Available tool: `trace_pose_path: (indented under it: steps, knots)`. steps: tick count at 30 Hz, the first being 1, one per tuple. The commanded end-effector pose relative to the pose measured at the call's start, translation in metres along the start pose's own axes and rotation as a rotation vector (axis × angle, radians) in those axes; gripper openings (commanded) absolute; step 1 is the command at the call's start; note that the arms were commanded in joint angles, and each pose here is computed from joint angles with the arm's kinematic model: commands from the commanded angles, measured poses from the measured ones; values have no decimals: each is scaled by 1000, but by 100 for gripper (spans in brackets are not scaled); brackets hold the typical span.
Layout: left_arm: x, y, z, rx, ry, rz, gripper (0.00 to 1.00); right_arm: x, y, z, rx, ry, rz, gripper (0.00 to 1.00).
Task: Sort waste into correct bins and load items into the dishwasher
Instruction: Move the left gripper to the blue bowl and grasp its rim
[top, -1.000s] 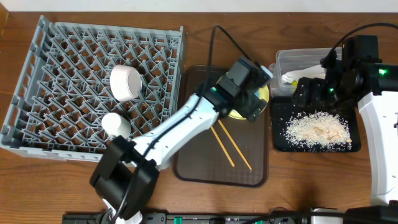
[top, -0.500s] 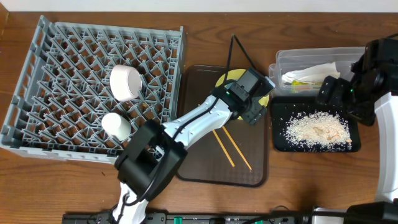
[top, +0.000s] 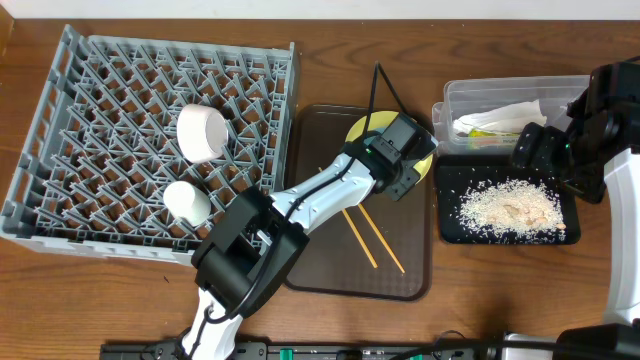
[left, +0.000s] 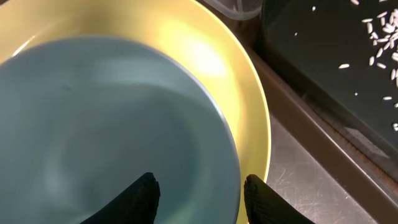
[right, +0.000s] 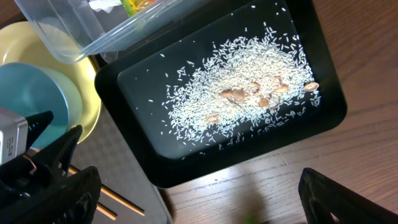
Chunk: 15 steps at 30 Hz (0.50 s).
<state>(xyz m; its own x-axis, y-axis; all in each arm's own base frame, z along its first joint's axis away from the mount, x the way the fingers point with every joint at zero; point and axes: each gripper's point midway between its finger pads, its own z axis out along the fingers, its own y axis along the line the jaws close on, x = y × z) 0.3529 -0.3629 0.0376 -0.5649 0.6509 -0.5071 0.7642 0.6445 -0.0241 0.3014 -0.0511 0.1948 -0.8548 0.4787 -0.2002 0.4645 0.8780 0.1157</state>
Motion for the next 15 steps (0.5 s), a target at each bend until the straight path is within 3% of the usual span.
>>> trace_pose_path:
  steps: [1, 4, 8, 15]
  knots:
    - [21, 2, 10, -10, 53, 5, 48, -4, -1, -5, 4, -18, 20, 99]
    - [25, 2, 11, -9, 63, 4, 47, -3, -2, -5, 5, -16, 20, 99]
    - [23, 2, 11, -10, 54, 5, 32, -3, -2, -5, 6, -13, 20, 99]
    - [7, 3, 4, -14, -1, 8, 19, -1, -2, -5, 9, -6, 21, 99]
